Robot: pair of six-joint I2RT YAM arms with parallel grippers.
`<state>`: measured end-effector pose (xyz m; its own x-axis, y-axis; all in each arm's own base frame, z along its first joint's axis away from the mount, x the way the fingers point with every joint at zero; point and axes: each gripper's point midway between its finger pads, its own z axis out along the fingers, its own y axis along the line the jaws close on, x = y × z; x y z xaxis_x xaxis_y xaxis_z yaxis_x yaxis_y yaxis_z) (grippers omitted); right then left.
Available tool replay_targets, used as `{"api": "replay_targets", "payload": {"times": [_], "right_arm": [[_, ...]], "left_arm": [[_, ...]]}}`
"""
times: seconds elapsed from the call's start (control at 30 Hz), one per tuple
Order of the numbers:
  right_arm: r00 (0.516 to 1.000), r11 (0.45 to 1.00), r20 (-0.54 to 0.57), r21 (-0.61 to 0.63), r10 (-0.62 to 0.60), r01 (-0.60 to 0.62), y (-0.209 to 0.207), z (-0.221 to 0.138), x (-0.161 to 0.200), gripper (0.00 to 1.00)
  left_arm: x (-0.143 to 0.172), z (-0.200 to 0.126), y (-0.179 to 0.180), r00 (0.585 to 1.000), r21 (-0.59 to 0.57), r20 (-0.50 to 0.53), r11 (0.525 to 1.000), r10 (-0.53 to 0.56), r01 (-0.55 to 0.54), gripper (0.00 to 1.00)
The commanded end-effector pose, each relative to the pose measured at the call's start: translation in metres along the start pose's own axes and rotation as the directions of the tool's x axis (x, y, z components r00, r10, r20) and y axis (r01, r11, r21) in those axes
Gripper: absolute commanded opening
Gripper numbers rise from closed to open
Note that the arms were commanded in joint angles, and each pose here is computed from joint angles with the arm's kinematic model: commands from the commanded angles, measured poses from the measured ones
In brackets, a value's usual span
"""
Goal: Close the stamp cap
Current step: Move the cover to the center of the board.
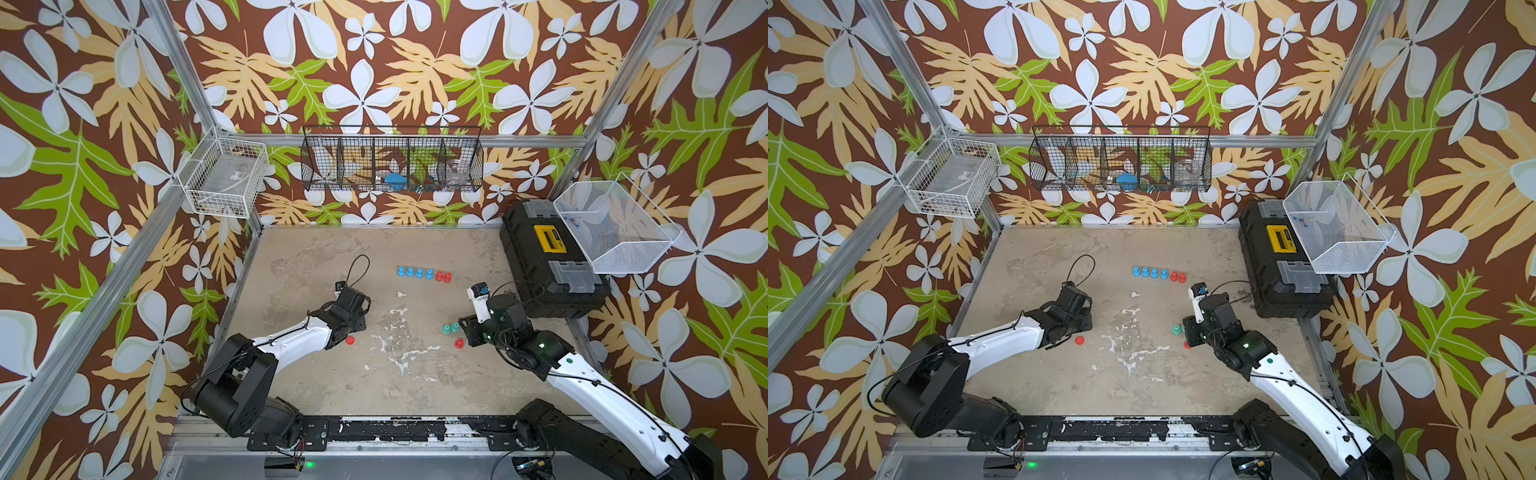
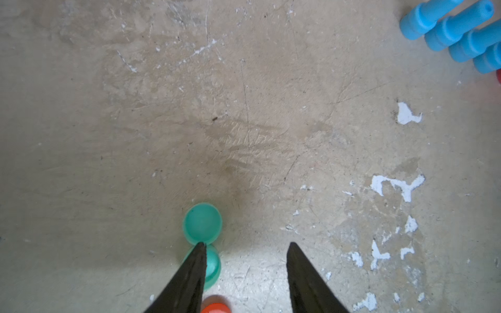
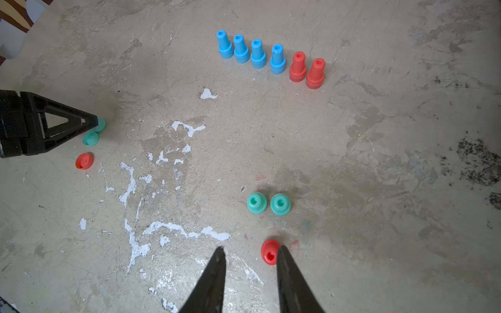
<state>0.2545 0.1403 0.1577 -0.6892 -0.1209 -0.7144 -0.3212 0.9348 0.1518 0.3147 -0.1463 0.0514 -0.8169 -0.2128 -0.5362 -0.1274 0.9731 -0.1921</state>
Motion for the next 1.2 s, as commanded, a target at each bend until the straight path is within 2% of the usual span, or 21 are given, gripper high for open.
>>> {"api": "replay_targets", "payload": {"times": [0.0,0.8,1.17], "right_arm": [[1.000,1.000,0.005,-0.005,0.003,-0.003,0.002,0.000,-0.001,0.33],[1.000,1.000,0.006,-0.009,0.002,-0.002,0.004,0.001,0.000,0.33],[1.000,1.000,0.004,-0.011,0.003,-0.003,0.004,0.002,0.000,0.33]], "left_arm": [[-0.006,0.003,-0.001,1.000,-0.004,0.021,1.000,-0.009,0.009,0.50],[0.003,0.030,0.001,1.000,-0.050,-0.027,0.999,0.011,-0.013,0.47],[0.014,0.029,-0.009,0.998,-0.024,-0.056,0.999,0.034,-0.036,0.37]]}}
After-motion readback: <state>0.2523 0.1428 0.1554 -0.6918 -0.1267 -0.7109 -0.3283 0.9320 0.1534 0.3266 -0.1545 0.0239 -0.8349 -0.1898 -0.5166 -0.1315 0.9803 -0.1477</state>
